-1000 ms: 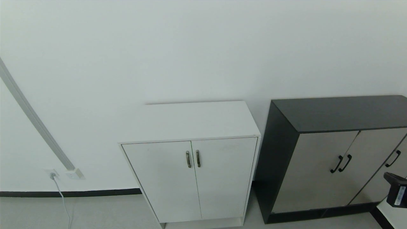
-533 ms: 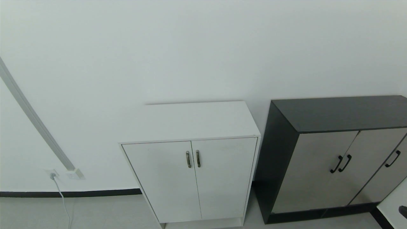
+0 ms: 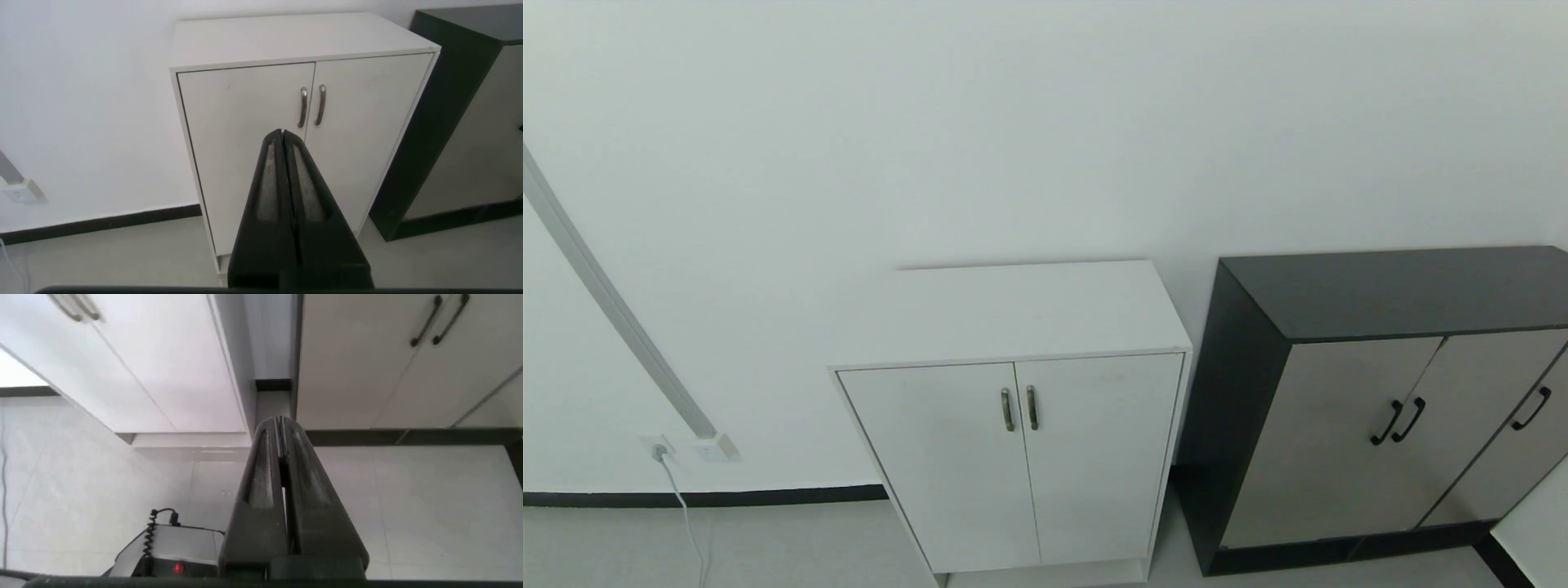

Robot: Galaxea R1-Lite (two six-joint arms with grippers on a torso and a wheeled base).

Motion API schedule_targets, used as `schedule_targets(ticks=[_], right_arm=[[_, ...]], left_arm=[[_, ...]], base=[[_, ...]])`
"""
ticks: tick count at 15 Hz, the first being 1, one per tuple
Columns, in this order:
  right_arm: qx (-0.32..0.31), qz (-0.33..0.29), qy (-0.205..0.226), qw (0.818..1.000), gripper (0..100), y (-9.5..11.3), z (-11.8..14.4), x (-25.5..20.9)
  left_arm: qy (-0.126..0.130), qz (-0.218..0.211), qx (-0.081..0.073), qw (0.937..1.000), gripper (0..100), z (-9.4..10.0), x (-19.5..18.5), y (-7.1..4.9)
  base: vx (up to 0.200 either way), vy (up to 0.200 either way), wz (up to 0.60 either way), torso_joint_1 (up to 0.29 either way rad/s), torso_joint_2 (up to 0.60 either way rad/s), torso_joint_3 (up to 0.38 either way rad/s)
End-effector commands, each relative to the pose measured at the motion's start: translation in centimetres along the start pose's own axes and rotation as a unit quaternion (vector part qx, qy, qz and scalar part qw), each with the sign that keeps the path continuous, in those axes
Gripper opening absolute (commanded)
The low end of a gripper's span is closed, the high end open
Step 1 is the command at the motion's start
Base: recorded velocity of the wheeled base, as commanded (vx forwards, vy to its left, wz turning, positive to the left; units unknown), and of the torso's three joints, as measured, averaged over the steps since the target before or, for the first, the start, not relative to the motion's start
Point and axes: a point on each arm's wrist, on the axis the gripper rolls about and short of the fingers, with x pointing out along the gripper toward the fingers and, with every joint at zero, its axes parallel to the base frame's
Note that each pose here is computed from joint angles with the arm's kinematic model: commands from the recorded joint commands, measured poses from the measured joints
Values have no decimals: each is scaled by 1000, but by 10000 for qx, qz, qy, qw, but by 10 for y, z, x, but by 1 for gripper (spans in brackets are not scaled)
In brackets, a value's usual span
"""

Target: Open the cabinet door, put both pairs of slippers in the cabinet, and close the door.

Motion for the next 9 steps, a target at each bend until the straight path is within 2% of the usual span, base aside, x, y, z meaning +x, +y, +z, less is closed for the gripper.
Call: schedule_targets(ticks=[1,9], right_arm=[[-24,47,-44,10000,0,0,-4,-1],[-81,108,28,9999,0,0,-15,-1]], left_arm=[[6,4,-1,10000,0,0,0,0],[6,12,-1,10000,0,0,0,0]], base=[[0,0,0,0,0,0],[0,0,0,0,0,0]])
